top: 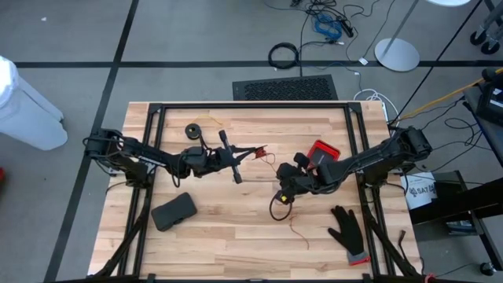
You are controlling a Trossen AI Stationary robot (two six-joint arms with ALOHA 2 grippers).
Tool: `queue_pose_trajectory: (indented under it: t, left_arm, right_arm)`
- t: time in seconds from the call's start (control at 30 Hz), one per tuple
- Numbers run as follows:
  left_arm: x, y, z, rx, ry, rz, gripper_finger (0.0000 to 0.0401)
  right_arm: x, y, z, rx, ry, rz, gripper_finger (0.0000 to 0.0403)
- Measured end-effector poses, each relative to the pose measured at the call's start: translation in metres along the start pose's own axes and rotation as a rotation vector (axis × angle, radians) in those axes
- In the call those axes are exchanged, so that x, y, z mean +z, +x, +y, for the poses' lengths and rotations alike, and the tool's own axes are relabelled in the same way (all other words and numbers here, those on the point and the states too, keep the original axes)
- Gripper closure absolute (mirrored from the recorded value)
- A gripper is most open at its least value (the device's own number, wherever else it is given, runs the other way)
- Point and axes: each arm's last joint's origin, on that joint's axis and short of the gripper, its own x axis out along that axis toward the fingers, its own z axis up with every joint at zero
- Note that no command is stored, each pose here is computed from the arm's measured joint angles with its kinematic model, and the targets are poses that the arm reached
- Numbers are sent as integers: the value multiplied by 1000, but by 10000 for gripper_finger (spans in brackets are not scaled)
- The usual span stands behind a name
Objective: Coil cords
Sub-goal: Coil the red wire onto the black spool
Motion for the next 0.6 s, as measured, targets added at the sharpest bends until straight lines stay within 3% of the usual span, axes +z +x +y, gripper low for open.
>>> queue_pose_trajectory:
  t: [0.23, 0.43, 0.6]
  left_arm:
    - [0, 0, 0, 0, 0, 0, 401]
    - [0, 0, 0, 1, -1, -2, 401]
    - [7, 0, 3, 19, -28, -78, 401]
  right_arm:
    - [1, 1, -1, -25, -5, -13, 355]
    - [-2, 1, -3, -34, -23, 10, 399]
    - [-7, 0, -7, -72, -8, 60, 402]
